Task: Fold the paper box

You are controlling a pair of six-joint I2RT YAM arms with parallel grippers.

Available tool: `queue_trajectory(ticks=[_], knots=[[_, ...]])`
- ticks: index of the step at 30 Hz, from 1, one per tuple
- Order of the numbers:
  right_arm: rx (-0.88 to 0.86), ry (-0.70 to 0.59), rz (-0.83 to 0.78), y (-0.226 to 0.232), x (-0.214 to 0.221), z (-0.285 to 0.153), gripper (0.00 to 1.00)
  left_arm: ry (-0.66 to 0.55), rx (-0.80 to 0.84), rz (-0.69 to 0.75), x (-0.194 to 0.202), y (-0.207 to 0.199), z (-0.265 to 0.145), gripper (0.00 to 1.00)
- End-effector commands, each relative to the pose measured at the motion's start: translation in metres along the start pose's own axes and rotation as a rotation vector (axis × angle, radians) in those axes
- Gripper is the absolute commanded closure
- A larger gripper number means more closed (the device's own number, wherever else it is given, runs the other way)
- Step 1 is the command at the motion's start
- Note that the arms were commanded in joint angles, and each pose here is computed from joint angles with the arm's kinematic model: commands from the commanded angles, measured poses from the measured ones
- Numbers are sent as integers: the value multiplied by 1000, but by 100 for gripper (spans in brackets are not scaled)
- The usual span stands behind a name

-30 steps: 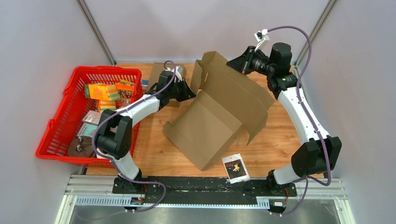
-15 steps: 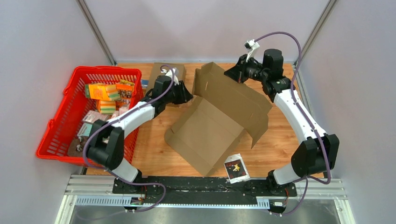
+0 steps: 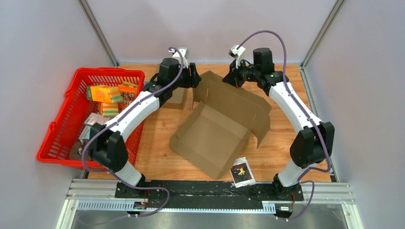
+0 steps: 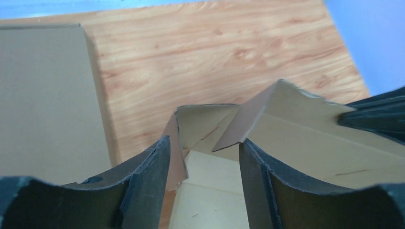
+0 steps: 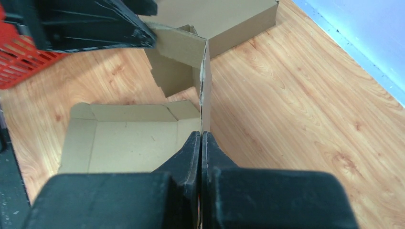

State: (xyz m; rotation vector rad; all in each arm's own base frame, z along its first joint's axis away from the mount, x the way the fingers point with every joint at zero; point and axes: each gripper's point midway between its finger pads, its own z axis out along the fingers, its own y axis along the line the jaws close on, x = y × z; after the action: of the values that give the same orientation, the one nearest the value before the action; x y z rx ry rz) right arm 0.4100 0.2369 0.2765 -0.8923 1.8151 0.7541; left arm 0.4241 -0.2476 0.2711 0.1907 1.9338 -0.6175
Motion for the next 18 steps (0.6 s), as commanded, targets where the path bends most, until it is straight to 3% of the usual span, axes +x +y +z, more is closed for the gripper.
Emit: queue_trajectory(ticks=[1, 7, 11, 13, 18], knots=[[6, 16, -179, 0, -13, 3, 100, 115, -107, 64, 19, 22, 9, 40], [71, 135, -329, 13, 9, 23, 100, -24, -11, 51, -6, 0, -26, 51], [119, 149, -389, 20, 18, 28, 100, -86, 36, 90, -30, -13, -49, 28], [127, 142, -398, 21, 16, 28, 100, -74, 83, 114, -38, -24, -46, 27], [125, 134, -403, 22, 12, 30, 100, 100, 153, 130, -4, -29, -19, 45]])
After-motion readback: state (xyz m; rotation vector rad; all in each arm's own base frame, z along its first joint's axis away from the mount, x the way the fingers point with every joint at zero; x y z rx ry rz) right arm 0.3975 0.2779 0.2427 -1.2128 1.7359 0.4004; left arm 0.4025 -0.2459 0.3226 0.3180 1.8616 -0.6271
